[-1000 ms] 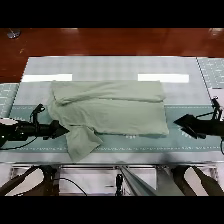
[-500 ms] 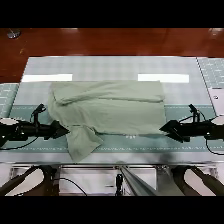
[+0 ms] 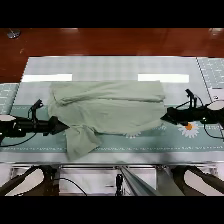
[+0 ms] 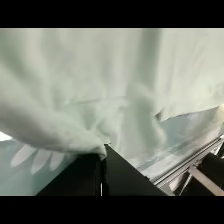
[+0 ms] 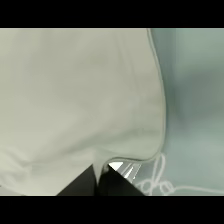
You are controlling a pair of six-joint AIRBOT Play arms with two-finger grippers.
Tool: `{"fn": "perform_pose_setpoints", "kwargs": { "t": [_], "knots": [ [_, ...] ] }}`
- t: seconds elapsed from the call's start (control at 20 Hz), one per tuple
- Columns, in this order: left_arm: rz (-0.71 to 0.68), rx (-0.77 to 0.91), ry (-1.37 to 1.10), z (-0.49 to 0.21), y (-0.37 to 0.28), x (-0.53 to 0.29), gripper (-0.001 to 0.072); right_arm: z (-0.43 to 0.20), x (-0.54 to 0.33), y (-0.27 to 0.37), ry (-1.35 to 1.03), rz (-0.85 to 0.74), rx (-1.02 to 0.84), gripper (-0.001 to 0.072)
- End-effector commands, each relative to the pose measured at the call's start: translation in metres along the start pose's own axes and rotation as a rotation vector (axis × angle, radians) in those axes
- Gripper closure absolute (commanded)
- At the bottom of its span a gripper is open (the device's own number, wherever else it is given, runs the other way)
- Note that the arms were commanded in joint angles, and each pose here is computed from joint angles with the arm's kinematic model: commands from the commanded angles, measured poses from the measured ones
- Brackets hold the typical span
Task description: Fold the shirts.
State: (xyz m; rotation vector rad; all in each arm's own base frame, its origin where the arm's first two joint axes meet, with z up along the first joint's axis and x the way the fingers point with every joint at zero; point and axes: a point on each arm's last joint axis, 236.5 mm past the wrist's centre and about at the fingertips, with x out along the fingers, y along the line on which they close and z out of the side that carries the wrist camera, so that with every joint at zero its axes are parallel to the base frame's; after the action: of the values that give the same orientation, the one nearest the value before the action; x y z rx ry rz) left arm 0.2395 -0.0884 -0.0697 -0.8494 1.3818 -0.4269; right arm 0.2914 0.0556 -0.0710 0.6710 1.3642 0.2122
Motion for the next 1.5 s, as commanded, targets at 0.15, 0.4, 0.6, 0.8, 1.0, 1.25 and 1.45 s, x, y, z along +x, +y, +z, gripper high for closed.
{"fn": "perform_pose_setpoints", "kwargs": {
  "t": [0.15,0.4,0.6,0.8,1.0,1.25,1.45],
  "knots": [
    [-0.002,0.100,-0.245,0.114,-0.056,-0.061,0.0690,0.093,-0.043,0.027,-0.100,0.020,-0.078,0.0677],
    [-0.014,0.122,-0.209,0.185,-0.084,-0.046,0.0691,0.154,-0.043,0.048,-0.169,0.085,-0.082,0.0677],
    [0.034,0.059,-0.098,0.212,-0.065,-0.008,0.0691,0.183,-0.027,0.052,-0.174,0.149,-0.045,0.0676],
    [0.050,0.040,-0.091,0.241,-0.053,0.000,0.0691,0.198,-0.008,0.042,-0.152,0.156,-0.022,0.0676],
    [0.042,0.077,-0.110,0.266,-0.061,-0.001,0.0691,0.203,0.000,0.037,-0.151,0.156,-0.007,0.0676],
    [0.033,0.077,-0.126,0.283,-0.062,0.003,0.0691,0.206,0.005,0.033,-0.158,0.155,0.006,0.0676],
    [0.037,0.072,-0.132,0.287,-0.059,0.009,0.0691,0.212,0.010,0.041,-0.181,0.160,0.001,0.0676]
  ]
}}
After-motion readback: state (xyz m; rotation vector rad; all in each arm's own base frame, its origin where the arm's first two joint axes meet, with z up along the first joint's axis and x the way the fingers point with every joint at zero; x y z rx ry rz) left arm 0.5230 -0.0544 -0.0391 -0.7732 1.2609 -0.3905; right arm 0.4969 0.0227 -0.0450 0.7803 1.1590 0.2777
